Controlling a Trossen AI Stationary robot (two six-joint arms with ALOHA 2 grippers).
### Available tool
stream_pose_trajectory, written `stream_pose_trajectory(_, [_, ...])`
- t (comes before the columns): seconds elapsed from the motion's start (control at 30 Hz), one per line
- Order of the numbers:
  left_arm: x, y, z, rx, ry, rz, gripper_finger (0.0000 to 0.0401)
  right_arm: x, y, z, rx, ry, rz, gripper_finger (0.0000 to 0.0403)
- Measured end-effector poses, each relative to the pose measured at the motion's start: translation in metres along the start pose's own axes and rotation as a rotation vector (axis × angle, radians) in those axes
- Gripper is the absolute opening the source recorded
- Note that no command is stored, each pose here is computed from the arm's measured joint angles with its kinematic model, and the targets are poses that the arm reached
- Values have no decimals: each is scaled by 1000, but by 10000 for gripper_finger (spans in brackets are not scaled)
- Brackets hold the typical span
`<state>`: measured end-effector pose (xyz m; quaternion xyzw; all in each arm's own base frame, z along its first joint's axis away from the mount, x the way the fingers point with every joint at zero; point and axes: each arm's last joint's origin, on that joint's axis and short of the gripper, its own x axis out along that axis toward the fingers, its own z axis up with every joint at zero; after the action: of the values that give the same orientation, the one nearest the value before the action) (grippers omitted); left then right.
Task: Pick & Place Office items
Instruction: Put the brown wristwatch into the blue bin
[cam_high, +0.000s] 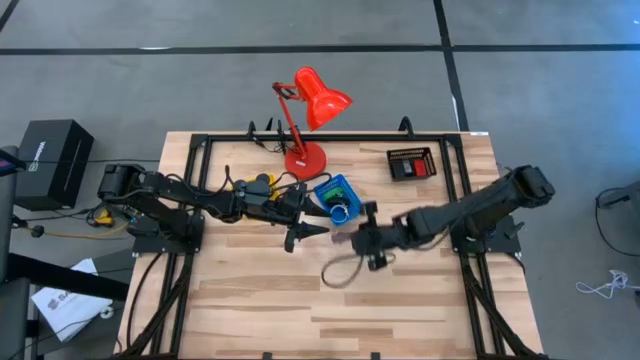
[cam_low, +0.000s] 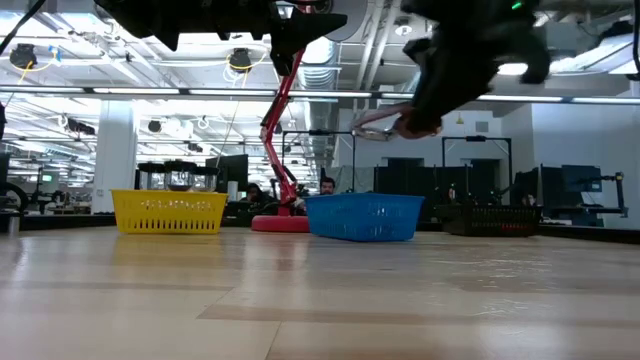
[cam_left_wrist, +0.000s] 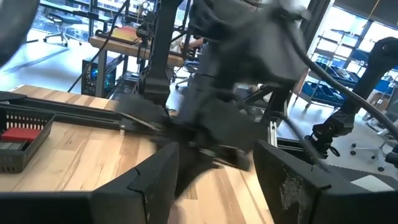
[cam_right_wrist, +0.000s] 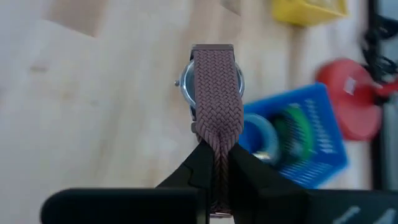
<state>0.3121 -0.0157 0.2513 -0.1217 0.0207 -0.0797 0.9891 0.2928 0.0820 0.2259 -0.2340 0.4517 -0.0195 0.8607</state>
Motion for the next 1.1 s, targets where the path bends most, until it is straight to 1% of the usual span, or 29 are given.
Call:
stream_pose_trajectory(0.2, [0, 0, 0, 0, -1, 0, 204, 23, -53, -14, 74, 87, -78, 18])
stream_pose_trajectory(0.37, [0, 0, 0, 0, 0, 0, 204, 48, -77, -29, 55, 163, -24, 22])
stream_pose_trajectory(0.5, [0, 0, 0, 0, -1, 0, 204, 65, -84, -39, 8, 224, -2, 21])
stream_pose_trajectory(0.57, [0, 0, 0, 0, -1, 0, 204, 69, -87, -42, -23, 236, 9, 22])
stream_pose_trajectory(0.7, [0, 0, 0, 0, -1, 0, 204, 77, -87, -42, -69, 204, 63, 31])
stream_pose_trajectory(0.83, [0, 0, 0, 1, -1, -1, 204, 78, -87, -38, -104, 138, 119, 37])
stream_pose_trajectory(0.93, [0, 0, 0, 2, -1, 0, 204, 79, -88, -36, -108, 110, 115, 39])
stream_pose_trajectory(1.1, [0, 0, 0, 3, -1, 0, 204, 79, -89, -38, -115, 124, 121, 46])
